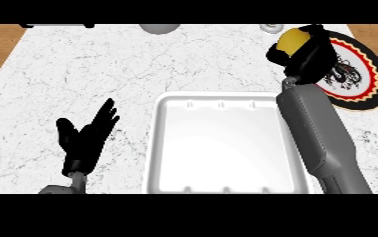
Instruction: Pick the lemon from the tray and place it in the plate
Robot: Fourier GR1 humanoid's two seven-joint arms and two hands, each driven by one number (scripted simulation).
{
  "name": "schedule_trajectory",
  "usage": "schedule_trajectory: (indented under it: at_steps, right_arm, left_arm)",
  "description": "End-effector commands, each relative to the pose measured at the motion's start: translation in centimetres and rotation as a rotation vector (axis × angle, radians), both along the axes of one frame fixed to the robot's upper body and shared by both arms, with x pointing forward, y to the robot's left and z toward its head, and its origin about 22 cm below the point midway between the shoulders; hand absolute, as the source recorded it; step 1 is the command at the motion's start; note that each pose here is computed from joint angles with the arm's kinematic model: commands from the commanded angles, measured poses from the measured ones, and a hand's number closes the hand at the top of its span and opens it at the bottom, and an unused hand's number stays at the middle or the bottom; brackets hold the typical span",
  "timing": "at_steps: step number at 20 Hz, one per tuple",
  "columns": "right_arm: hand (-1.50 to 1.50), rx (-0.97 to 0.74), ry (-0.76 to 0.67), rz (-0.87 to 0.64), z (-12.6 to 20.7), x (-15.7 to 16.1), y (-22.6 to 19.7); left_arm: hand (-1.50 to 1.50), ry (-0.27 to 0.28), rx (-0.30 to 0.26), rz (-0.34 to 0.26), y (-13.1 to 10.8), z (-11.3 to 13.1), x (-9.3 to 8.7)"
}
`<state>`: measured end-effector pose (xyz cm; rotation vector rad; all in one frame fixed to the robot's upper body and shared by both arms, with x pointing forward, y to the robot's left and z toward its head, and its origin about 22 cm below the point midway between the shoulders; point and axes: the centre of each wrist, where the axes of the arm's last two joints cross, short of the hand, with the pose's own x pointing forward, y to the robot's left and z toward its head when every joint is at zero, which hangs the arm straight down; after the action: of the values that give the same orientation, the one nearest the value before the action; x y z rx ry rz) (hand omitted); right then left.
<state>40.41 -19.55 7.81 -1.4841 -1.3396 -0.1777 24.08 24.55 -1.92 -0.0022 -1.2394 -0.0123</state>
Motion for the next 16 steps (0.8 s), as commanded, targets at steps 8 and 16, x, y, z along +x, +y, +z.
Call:
schedule_trajectory:
  at_steps: [8,16]
  right_arm:
    - [1.50,-0.028,-0.120,-0.214,-2.5,-0.9,-13.1]
    - [1.50,-0.026,-0.106,-0.193,-0.7,-1.4,-19.1]
  left_arm:
    - [0.00,0.043,0.003,-0.016,-1.1,-0.8,0.4]
    - [0.00,0.027,0.008,-0.026,-1.8,-1.0,-0.1]
